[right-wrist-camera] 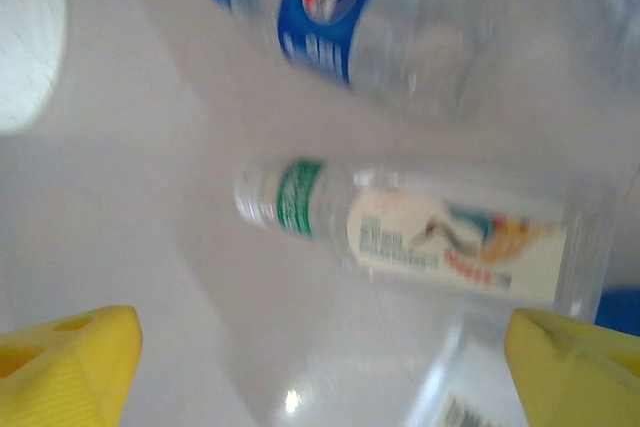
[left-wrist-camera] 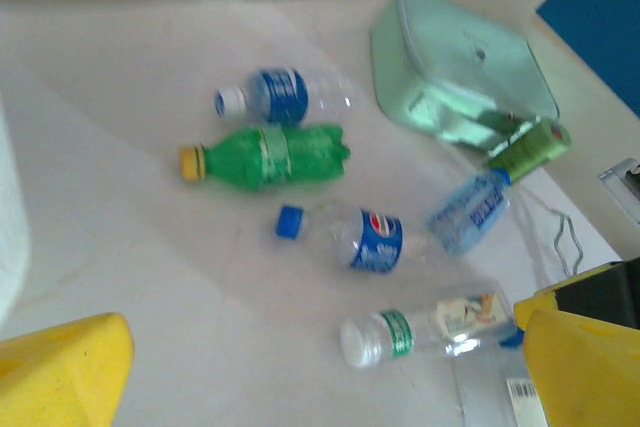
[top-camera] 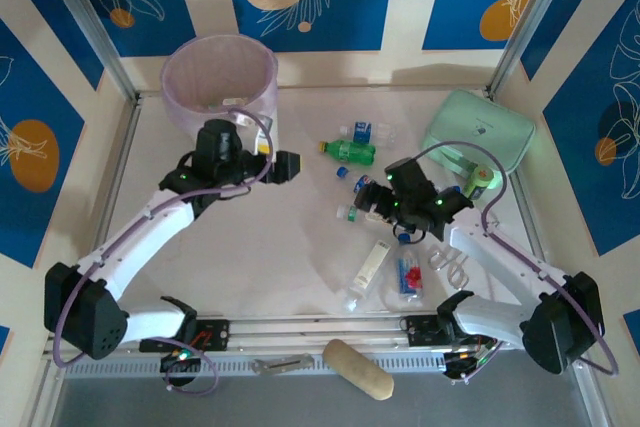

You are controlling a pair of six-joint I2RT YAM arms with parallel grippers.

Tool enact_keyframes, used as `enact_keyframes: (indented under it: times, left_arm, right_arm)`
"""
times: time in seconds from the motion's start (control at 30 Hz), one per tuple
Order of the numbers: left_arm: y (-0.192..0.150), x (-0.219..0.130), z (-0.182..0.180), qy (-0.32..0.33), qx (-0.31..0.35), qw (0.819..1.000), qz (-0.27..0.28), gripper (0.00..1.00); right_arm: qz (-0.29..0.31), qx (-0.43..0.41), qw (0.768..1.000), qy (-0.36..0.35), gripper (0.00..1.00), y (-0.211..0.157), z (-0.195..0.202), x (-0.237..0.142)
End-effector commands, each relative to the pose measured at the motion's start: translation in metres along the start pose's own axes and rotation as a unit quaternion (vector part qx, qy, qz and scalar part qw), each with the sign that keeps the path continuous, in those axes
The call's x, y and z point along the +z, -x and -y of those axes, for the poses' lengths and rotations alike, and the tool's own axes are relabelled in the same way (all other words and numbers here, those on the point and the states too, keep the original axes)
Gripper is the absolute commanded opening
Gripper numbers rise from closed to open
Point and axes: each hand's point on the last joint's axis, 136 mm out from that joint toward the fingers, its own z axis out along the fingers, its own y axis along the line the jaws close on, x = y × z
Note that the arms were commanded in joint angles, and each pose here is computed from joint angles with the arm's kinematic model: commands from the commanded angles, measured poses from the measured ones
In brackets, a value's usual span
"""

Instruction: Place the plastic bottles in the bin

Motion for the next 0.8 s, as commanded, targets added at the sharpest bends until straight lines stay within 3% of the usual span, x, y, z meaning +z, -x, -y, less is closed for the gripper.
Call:
enact_keyframes:
  times: [0.0,0.27,0.43,0.77]
  left_arm:
    - [0.007,-0.007,0.014,-0.034,0.004,0.998,0.045,1.0]
    - [-0.043,0.014,-0.006,-0.034,-0.051,0.998,0.033,1.0]
    - [-0.066,0.021,-0.012,-0.038,-0.078,0.996,0.024,1.0]
    - [-0.074,0.024,-0.019,-0.021,-0.068,0.997,0.012,1.0]
  right_arm:
    - [-0.031,0.02,0.996,-0.083,0.94,-0.031,0.026,-0.004]
    - [-0.066,0.039,0.985,-0.154,0.91,-0.067,0.043,-0.002]
    - [-0.095,0.06,0.981,-0.16,0.9,-0.081,0.044,0.011]
    - [-0.117,0.085,0.976,-0.165,0.89,-0.096,0.042,0.048]
